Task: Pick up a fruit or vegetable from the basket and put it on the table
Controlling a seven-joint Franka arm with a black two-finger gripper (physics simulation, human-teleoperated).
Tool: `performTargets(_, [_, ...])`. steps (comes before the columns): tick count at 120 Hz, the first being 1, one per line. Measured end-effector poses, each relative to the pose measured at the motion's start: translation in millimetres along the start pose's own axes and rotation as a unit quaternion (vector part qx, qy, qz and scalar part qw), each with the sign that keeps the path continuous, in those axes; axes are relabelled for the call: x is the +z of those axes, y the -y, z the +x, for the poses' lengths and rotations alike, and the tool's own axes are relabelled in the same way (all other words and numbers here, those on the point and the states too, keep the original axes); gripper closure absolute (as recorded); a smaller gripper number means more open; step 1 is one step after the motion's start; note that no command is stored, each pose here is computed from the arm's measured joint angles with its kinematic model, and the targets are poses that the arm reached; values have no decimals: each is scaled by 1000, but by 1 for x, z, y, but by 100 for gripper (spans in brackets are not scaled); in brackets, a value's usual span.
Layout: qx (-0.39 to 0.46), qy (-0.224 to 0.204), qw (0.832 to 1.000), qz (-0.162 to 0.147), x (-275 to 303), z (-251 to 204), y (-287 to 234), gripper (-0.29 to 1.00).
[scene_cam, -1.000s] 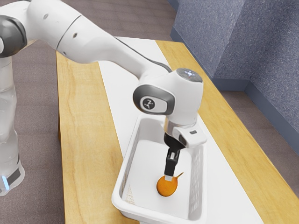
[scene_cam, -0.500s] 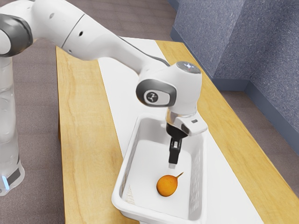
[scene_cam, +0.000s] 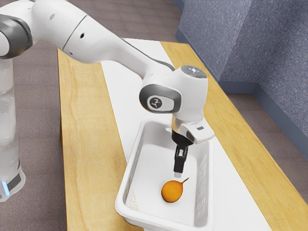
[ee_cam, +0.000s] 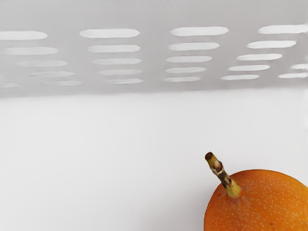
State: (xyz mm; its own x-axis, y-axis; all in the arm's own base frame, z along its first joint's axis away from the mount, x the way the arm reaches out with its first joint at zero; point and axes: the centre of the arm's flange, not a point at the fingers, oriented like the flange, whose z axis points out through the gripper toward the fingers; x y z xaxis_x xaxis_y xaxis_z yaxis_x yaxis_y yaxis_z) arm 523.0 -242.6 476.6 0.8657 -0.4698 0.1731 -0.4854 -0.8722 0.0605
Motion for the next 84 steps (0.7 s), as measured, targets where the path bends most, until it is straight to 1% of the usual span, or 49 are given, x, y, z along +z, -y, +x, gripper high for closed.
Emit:
performTargets(38, [35, 0, 999, -8, 10, 3, -37, 0])
performTargets(84, [14, -12, 1000, -2, 12, 3, -10, 0])
